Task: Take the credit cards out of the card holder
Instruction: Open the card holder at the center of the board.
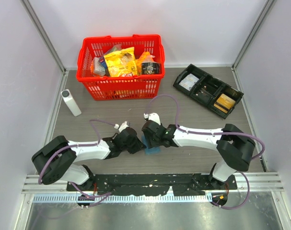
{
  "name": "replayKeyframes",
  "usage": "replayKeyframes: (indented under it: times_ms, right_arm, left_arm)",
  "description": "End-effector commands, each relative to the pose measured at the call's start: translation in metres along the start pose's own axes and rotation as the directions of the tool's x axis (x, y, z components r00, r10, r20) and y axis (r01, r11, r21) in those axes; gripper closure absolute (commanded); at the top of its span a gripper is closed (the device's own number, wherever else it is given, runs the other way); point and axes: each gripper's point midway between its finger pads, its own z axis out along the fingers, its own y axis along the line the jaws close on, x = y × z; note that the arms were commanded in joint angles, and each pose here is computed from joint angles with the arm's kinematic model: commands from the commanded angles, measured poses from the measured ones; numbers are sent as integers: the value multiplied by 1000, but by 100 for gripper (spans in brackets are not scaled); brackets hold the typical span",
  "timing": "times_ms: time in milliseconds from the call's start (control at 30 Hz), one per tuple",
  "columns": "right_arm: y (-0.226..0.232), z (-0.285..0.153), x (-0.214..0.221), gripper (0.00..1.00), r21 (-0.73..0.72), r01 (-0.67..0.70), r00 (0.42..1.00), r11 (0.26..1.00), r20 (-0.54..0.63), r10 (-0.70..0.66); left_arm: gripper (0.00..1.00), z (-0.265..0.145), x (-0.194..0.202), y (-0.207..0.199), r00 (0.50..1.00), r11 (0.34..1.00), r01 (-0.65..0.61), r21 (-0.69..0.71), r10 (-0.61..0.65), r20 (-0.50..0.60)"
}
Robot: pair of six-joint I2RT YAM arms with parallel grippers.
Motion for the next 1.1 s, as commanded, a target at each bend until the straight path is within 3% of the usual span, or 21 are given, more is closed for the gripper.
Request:
replayKeyframes:
  times_ms: [0,167,367,633,767,967,1067]
  right_arm:
    - [6,7,-10,41,33,-10,1000,999,30,9]
    - [-17,16,8,42,153,17,1000,988,-25,-14]
    - [-41,18,20,61,161,-30,998,986,-55,39]
    - [-47,25,32,82,18,-154,982,988,-109,155]
    - [-50,22,31,84,-34,-196,976,980,-109,191]
    - [-62,11,18,84,12,-172,983,985,-59,173]
    - [-63,-1,3,75,8,-169,985,986,-12,169]
  left_arm:
    - [100,-1,4,27,1000,995,-28,-96,27,-9]
    - [100,-1,5,34,1000,994,-12,-110,11,-5]
    - [100,-3,7,43,1000,992,2,-124,-2,-3]
    - [100,-4,7,45,1000,992,6,-129,-6,-2]
    - [100,-3,8,46,1000,991,5,-135,-6,-4]
    - [100,-4,6,42,1000,992,-6,-127,6,-1]
    - [100,-6,3,34,1000,994,-16,-109,16,3]
